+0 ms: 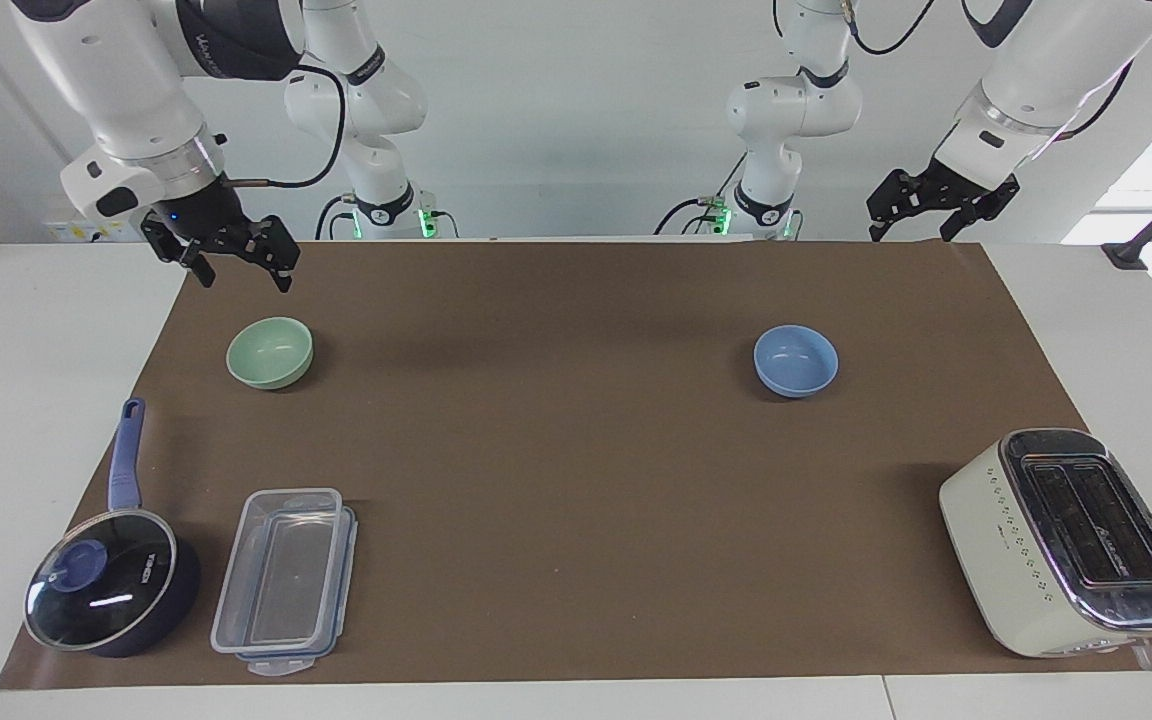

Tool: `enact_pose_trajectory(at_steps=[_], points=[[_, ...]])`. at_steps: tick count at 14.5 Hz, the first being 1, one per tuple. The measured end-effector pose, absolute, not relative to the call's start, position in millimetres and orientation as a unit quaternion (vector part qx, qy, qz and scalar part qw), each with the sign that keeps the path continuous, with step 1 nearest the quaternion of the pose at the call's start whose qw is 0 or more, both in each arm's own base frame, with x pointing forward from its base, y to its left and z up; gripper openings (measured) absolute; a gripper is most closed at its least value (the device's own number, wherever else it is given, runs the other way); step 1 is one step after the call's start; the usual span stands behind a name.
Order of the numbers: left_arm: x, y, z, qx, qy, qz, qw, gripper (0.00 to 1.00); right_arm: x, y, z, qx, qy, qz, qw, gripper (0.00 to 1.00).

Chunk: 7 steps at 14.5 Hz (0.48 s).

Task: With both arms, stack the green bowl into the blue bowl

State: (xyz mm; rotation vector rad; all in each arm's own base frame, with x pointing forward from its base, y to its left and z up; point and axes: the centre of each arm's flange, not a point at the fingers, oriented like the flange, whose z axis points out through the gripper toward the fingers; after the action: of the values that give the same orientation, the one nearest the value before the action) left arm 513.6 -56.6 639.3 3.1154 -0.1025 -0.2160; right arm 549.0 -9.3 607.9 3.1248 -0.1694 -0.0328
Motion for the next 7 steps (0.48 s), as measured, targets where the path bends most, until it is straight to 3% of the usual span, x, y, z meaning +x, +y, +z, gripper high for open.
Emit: enact_pose_trajectory(at_steps=[7], points=[[513.8, -57.4, 639.5, 0.997, -0.034, -0.068, 0.009, 1.0, 548.7, -9.3, 606.1, 0.998, -0.056, -0.012, 0.006, 1.0]])
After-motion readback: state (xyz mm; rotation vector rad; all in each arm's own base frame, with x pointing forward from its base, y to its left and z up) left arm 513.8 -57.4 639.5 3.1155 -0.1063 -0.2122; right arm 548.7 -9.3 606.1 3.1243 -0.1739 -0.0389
